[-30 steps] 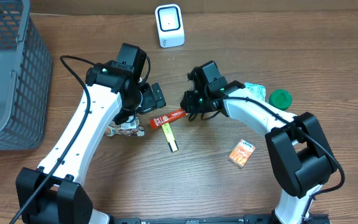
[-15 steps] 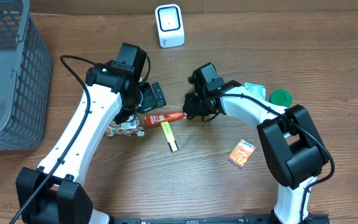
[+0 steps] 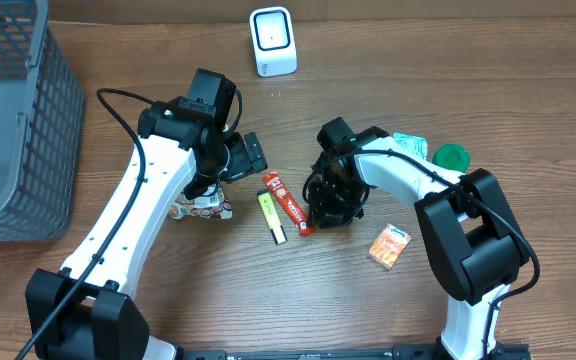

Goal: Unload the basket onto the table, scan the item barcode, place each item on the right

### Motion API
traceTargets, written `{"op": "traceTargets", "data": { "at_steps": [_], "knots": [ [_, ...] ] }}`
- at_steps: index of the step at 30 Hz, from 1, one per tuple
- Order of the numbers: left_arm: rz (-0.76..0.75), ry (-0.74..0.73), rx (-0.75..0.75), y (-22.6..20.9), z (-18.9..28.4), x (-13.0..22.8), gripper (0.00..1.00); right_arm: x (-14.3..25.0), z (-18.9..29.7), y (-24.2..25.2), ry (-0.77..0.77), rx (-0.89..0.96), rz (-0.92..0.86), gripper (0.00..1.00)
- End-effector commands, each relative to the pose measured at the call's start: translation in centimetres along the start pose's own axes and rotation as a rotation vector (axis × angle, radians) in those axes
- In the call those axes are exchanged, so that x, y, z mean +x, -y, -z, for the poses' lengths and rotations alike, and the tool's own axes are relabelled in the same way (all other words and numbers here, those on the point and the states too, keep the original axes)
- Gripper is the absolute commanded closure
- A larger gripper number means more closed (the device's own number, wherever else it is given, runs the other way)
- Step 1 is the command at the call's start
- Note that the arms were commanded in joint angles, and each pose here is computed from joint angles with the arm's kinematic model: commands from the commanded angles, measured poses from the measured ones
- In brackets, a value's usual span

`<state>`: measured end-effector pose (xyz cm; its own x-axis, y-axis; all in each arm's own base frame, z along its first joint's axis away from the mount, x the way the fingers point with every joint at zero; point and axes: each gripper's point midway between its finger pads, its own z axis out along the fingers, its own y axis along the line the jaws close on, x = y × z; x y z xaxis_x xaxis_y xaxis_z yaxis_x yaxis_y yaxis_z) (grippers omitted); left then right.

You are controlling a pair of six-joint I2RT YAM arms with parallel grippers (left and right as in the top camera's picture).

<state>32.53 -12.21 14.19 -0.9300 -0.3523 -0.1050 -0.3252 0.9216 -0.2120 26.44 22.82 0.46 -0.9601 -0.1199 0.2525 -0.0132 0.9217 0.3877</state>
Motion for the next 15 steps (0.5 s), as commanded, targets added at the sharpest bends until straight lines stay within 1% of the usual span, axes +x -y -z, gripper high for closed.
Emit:
{"op": "traceTargets", "data": {
  "at_steps": [1,5,8,12,15],
  "knots": [
    [-0.029,0.006,-0.001,0.3,-0.1,-0.1,0.00,-1.3,2.5,-0.9,0.085,0.011,0.078,0.70],
    [-0.028,-0.002,-0.008,0.2,-0.1,0.1,0.00,-1.0,3.8,-2.1,0.122,0.004,0.133,0.69],
    [-0.028,-0.001,-0.008,0.2,-0.1,0.0,0.00,-0.4,3.4,-2.7,0.118,0.026,0.163,0.69],
    [-0.028,-0.001,-0.007,0.2,-0.1,0.0,0.00,0.1,2.3,-3.2,0.135,0.120,0.226,0.69],
    [-0.028,0.000,-0.006,0.2,-0.1,0.0,0.00,-0.2,1.7,-3.4,0.183,0.215,0.272,0.69]
  ]
}}
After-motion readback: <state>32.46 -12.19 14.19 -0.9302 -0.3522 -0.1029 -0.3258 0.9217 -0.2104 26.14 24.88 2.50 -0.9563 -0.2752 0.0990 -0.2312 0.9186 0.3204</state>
